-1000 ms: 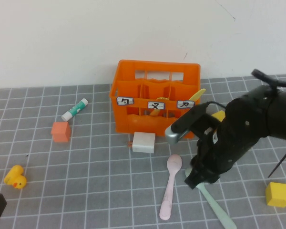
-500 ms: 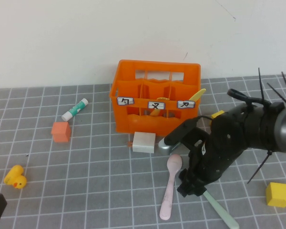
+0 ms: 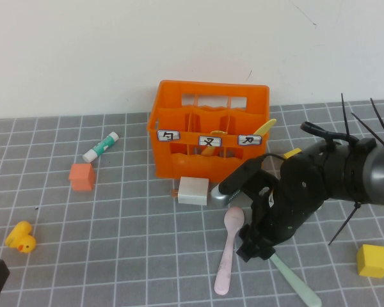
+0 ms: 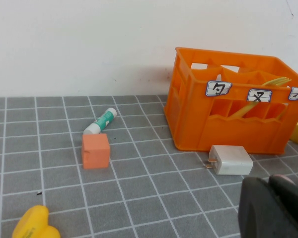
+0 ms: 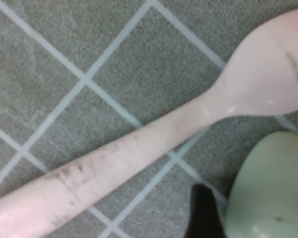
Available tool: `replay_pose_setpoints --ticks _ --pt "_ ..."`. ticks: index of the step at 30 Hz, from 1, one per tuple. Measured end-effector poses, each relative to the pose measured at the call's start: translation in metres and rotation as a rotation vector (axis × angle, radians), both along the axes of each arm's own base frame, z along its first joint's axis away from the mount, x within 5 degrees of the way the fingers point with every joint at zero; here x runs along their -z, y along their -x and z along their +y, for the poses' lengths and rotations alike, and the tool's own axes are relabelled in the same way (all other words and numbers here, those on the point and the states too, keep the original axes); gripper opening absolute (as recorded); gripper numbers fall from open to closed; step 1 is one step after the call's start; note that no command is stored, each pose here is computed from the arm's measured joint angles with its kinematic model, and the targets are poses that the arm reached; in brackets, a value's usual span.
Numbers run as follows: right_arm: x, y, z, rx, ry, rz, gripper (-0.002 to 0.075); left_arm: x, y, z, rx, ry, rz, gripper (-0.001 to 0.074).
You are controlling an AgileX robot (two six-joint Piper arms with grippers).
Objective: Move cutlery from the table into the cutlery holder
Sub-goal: Pick up the spoon, then place the spoon on the box
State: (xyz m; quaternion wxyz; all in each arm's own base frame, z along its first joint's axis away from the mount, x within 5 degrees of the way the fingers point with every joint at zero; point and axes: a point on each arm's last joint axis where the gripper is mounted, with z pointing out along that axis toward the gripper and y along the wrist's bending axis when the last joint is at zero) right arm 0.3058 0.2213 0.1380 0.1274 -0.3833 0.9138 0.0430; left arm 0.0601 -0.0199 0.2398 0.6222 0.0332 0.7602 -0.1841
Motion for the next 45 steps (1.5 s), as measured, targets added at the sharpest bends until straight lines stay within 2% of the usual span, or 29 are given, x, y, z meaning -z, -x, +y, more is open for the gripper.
replay_pose_setpoints --ticks 5,23,31,36,41,45 --pt "0.001 -0.001 -0.002 -0.007 0.010 -0.008 0.0326 0.000 0.000 0.000 0.000 0.000 0.000 -0.0001" --pt "-0.008 -0.003 -0.001 0.005 -0.022 -0.038 0.0327 0.000 0.000 0.000 0.001 -0.001 0.000 -0.0001" --pt "-0.062 0.002 -0.003 0.030 -0.137 -0.155 0.0327 0.000 0.000 0.000 0.003 -0.018 -0.006 -0.0001" --pt "-0.111 0.008 -0.002 0.055 -0.318 -0.294 0.0327 0.000 0.000 0.000 0.004 -0.020 -0.007 -0.0001" --pt "-0.159 0.005 -0.001 0.101 -0.538 -0.533 0.0326 0.000 0.000 0.000 0.004 -0.022 -0.007 -0.0001" --pt "-0.183 -0.006 0.003 0.130 -0.628 -0.666 0.0327 0.000 0.000 0.000 0.004 -0.022 -0.007 -0.0001"
